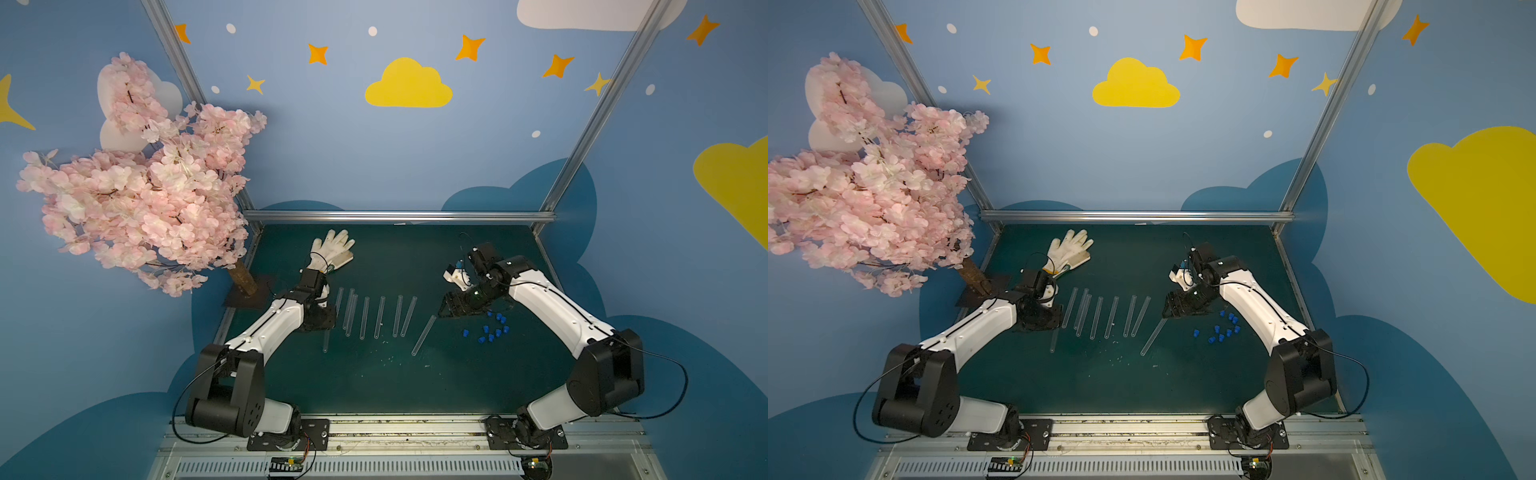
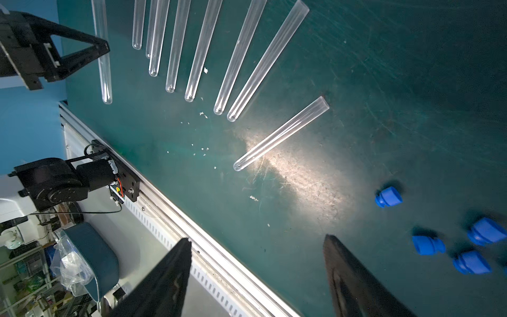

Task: Remove stoppers from test tubes
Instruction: Place the test tube at the center of the board.

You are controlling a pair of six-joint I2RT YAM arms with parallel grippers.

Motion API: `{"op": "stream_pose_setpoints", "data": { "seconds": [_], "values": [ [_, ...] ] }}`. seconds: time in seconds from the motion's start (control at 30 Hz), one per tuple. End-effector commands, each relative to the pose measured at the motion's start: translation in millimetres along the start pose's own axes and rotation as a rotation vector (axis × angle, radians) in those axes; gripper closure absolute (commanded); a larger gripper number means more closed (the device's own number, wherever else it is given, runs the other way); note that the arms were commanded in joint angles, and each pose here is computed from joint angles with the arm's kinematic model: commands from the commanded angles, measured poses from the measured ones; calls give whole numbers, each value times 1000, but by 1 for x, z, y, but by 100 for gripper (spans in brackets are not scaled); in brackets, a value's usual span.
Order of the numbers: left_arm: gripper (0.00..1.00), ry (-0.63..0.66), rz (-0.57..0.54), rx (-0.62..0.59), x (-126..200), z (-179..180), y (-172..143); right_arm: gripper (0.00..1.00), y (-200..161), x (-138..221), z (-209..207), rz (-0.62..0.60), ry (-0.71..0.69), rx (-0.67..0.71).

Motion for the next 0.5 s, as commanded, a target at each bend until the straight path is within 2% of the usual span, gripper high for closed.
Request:
{"op": "stream_pose_setpoints", "data": {
  "seconds": [0.0,0.1,0.17,0.47],
  "values": [
    [90,51,-34,-47,-4,13,20,23,-4,0,9,-6,35,-6],
    [90,80,-29,-61,-15,23,32,21,-5,1,17,-11,41,3],
    [90,80,-37,-69,-21,28,39,15,-7,2,21,-15,36,14],
    [89,37,-9,-84,-60,33,54,14,-12,7,24,-24,30,12]
  ]
}}
Point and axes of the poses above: each gripper's point midway between its finger pads, its own x axis back along the fingers, its own z axis along the line the jaws close on, y = z × x, the point moved 9 cm from there along x, back along the fingers, and after that the axes turned 12 degrees about -x, right-handed, at the moved point
